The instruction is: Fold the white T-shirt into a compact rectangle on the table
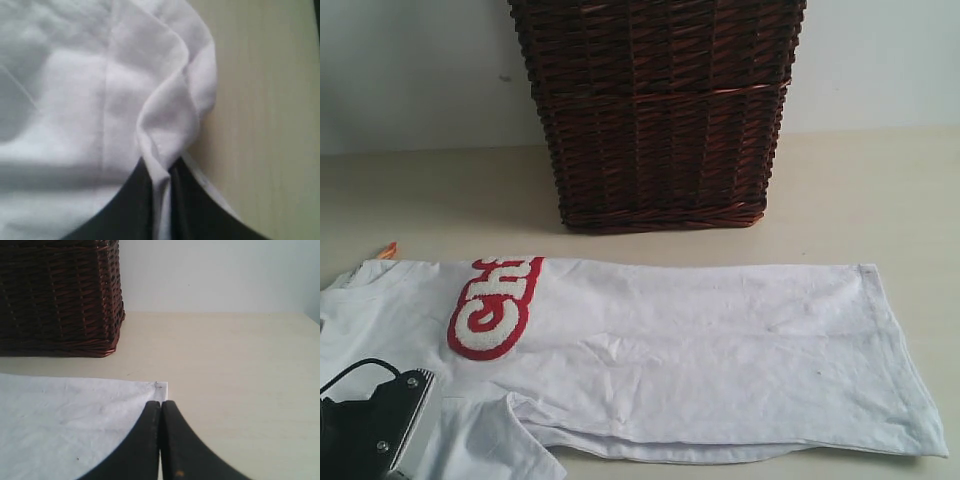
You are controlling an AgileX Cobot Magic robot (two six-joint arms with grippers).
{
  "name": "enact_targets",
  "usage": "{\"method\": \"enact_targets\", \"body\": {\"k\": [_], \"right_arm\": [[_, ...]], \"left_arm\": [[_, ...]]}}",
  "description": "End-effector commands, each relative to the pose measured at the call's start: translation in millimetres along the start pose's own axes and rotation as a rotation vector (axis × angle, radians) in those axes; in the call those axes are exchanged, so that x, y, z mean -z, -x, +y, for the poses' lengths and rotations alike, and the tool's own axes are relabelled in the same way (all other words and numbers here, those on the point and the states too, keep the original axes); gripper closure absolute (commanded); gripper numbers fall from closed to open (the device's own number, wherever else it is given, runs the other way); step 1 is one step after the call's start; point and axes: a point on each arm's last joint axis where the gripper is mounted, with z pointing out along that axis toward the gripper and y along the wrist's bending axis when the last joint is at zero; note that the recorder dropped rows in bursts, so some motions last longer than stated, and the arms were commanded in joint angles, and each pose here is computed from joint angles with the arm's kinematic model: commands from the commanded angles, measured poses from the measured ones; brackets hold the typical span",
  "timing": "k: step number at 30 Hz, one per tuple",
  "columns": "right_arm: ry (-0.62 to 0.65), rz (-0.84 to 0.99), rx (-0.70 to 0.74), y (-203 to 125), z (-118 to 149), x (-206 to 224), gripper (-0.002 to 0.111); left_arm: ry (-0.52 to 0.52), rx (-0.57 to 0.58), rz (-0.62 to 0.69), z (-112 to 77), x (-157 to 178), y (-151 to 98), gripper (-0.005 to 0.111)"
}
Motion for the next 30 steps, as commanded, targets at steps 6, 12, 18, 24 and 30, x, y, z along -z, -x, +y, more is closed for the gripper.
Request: {"method": "enact_targets", "body": {"k": [6,12,18,24,30], "right_arm": [[-0.007,-0.009,0.008,-1,0,0,0.108],[-0.007,-0.009,0.008,-1,0,0,0.108],[-0.007,-0.009,0.008,-1,0,0,0.108],[-0.007,-0.009,0.008,-1,0,0,0.108],[-0.007,-0.009,0.008,-1,0,0,0.108]], "left_arm": [[-0.005,-0.062,0.012,-13.9,10,2,0.107],[-0.144,0.021,-0.129,-25.8,34,26,0.107],[-0.139,0.097,-0.151,-7.2,53,42,0.107],[-0.050,0.153,-0.167,15.3,71,45,0.107],[0.072,0.300,-0.197,46.2,91,16,0.107]]}}
